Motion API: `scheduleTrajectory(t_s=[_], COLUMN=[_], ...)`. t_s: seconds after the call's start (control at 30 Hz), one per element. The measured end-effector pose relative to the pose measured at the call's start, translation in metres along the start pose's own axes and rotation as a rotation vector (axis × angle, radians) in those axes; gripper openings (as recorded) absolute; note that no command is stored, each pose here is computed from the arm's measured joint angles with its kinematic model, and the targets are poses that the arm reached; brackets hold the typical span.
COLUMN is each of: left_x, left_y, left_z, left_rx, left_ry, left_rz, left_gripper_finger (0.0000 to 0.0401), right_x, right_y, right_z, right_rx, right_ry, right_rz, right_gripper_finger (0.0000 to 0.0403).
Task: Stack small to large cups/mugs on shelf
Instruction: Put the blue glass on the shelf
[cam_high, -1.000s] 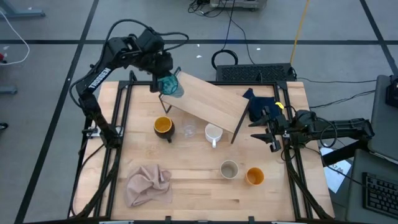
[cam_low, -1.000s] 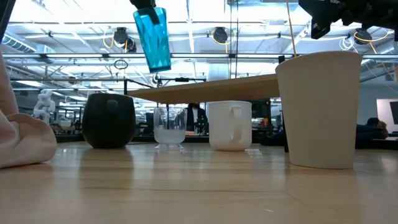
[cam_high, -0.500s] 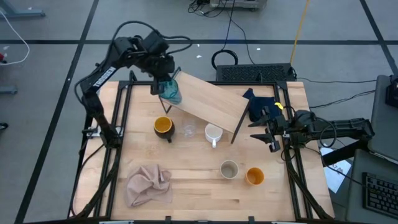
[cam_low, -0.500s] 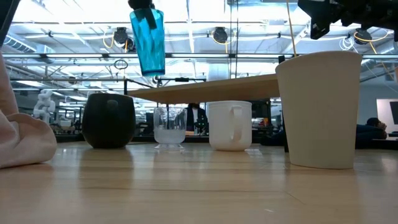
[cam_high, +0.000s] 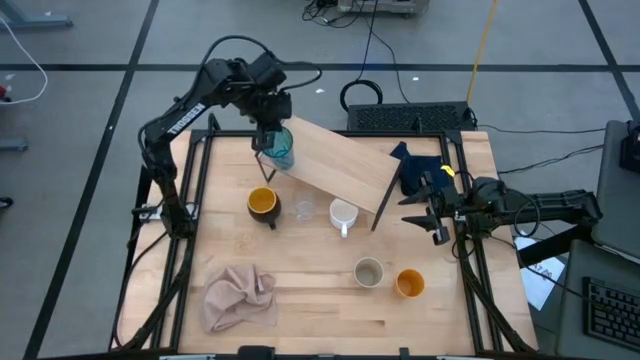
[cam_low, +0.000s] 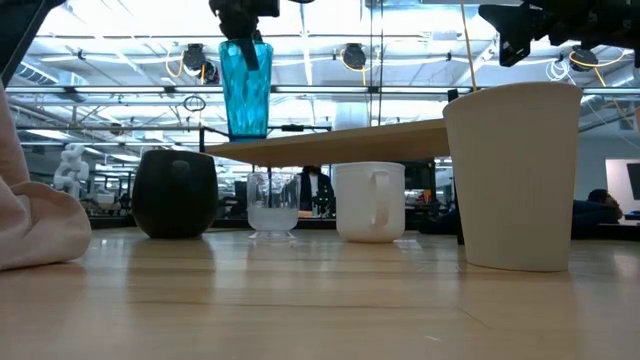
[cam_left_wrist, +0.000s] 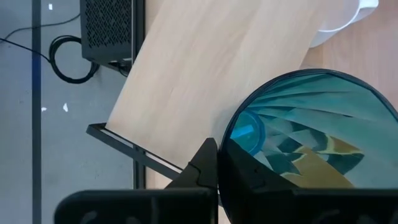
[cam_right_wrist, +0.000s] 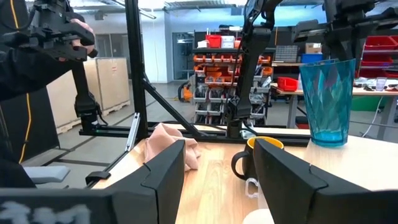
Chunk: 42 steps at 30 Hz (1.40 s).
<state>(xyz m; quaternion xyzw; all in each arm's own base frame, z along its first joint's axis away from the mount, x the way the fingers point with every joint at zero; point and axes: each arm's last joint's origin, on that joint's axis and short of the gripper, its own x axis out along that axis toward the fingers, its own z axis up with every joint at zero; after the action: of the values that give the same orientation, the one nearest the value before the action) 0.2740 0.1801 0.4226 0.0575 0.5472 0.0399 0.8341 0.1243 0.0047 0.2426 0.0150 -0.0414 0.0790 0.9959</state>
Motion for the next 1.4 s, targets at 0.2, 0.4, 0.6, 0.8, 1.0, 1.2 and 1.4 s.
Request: scheduleTrajectory(t_s=[0.2, 0.4, 0.6, 0.8, 1.0, 1.2, 1.4], left_x=[0.000, 0.000, 0.000, -0.001, -0.001, -0.001, -0.001], left_y=[0.005, 0.009, 0.013, 0.015, 0.016, 0.016, 0.019], left_z=[0.001, -0.001, -0.003, -0.003, -0.002, -0.003, -0.005], left_rx=[0.002, -0.011, -0.047, -0.052, -0.054, -0.054, -0.064], left_ry=[-0.022, -0.026, -0.024, -0.031, -0.041, -0.040, -0.036], left_rz=[0.027, 0.042, 0.046, 0.056, 0.062, 0.064, 0.074], left_gripper_finger=[0.0009, 0.0005, 0.0027, 0.0043, 0.0045, 0.0046, 0.0046], right_x=[0.000, 0.000, 0.000, 0.000, 0.000, 0.000, 0.000], right_y=[0.000, 0.000, 0.000, 0.000, 0.000, 0.000, 0.000], right_z=[0.000, 0.000, 0.000, 0.000, 0.000, 0.000, 0.000], right_rx=[0.000, 0.000, 0.000, 0.000, 0.000, 0.000, 0.000], right_ry=[0.000, 0.000, 0.000, 0.000, 0.000, 0.001, 0.000], right_rz=[0.000, 0.000, 0.000, 0.000, 0.000, 0.000, 0.000], right_gripper_finger=[0.0183, 0.0183, 0.0183, 0.0183, 0.0183, 0.0183, 0.0183])
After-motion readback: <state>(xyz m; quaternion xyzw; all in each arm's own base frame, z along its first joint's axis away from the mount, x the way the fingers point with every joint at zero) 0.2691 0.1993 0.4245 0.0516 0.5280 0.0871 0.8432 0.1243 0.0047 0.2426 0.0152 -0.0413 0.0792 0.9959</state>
